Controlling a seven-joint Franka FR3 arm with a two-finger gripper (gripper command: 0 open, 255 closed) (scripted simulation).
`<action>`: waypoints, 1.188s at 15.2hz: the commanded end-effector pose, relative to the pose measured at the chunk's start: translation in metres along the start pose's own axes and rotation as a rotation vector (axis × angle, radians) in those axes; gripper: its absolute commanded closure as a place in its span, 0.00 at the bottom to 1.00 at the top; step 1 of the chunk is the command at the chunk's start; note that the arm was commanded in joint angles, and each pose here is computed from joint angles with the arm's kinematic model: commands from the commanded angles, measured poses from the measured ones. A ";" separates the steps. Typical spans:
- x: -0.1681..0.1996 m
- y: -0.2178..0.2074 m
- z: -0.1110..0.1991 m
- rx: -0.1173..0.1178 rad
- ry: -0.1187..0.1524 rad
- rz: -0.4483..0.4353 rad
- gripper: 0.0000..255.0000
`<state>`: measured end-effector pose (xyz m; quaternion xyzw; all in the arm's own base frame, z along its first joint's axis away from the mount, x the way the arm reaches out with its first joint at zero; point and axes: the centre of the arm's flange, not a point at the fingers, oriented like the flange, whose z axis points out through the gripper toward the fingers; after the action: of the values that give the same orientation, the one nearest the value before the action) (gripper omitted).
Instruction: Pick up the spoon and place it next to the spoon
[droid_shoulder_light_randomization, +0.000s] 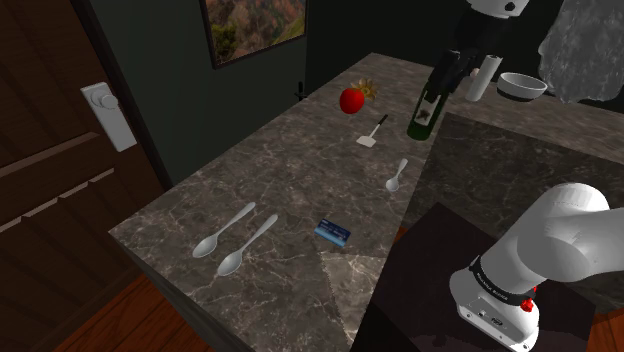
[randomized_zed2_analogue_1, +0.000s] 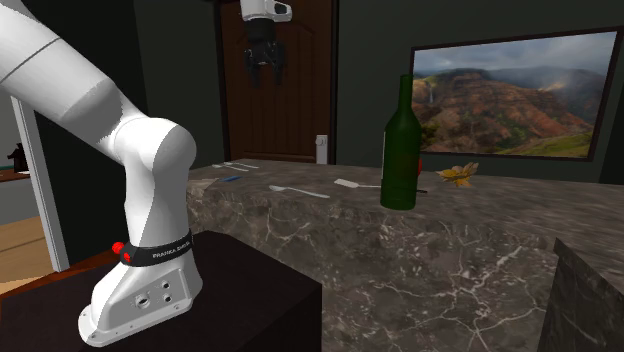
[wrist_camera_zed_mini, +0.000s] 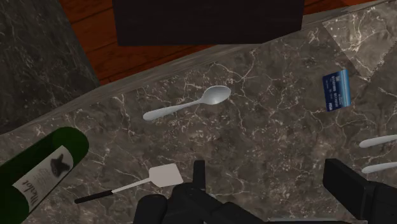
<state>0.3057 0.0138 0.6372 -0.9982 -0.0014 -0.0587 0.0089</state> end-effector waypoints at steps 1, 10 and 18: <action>0.000 0.000 0.000 0.000 0.000 0.000 0.00; -0.003 0.001 0.119 -0.007 0.018 -0.122 0.00; -0.004 0.004 0.224 -0.014 0.034 -0.231 0.00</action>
<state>0.3247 0.0171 0.4255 -0.9913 -0.1086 -0.0737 -0.0038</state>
